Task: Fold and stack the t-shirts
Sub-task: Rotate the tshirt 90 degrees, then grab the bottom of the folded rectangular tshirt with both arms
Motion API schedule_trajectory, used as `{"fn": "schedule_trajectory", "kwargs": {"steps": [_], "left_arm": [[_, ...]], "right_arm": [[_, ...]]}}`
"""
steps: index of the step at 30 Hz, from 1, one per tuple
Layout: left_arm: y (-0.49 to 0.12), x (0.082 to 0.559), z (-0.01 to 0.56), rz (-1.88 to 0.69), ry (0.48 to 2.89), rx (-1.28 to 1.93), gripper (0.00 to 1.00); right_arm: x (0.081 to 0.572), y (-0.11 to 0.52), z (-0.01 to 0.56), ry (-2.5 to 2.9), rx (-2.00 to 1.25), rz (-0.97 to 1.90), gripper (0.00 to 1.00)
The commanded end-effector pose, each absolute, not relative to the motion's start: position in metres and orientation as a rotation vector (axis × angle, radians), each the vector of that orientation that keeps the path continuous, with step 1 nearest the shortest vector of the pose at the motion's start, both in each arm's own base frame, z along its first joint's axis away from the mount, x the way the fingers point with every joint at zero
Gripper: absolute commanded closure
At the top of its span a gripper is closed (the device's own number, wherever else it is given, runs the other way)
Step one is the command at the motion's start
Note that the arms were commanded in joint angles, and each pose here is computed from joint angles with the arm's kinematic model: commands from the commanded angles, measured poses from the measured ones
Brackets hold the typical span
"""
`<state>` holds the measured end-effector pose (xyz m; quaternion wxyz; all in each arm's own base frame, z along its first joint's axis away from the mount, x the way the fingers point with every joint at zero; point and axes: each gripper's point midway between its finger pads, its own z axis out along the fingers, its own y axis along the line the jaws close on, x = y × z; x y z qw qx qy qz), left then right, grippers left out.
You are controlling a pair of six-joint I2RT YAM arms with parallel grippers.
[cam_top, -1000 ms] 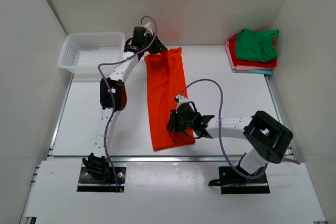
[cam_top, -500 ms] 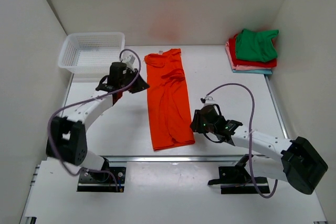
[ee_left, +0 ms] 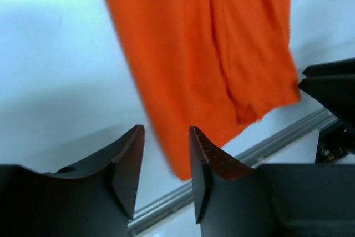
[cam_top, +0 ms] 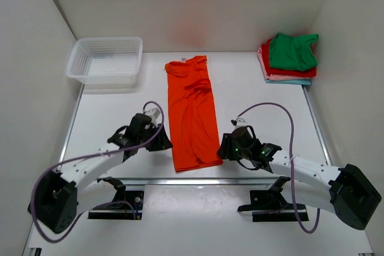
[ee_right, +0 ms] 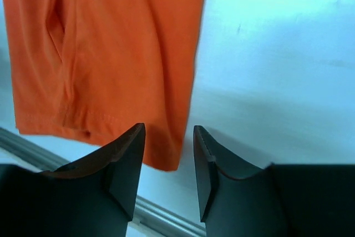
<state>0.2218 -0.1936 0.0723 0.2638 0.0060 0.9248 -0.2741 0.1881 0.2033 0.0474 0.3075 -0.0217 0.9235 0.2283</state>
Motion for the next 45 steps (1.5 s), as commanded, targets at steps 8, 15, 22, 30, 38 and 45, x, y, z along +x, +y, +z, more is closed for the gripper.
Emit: {"fn": "schedule_trajectory", "kwargs": {"steps": [8,15,22,30,38,45], "left_arm": [[-0.188,0.177,0.056,-0.852,2.471,-0.091,0.47],[-0.22,0.151,0.038,-0.834,2.583,0.045,0.5],[-0.228,0.141,0.016,-0.761,2.662,0.078,0.45],[-0.233,0.128,0.015,-0.764,2.702,0.137,1.0],[-0.204,0.106,0.025,-0.768,2.704,0.123,1.0],[-0.203,0.172,0.084,-0.792,2.557,0.1,1.0]], "right_arm": [[0.156,0.215,0.03,2.493,-0.047,0.777,0.58],[0.148,0.227,0.027,2.541,-0.087,0.784,0.56],[0.143,0.226,0.021,2.565,-0.104,0.772,0.62],[0.113,0.233,0.017,2.65,-0.195,0.768,1.0],[0.064,0.235,0.02,2.762,-0.334,0.827,1.0],[0.133,0.224,0.073,2.616,-0.287,0.948,1.0]]}}
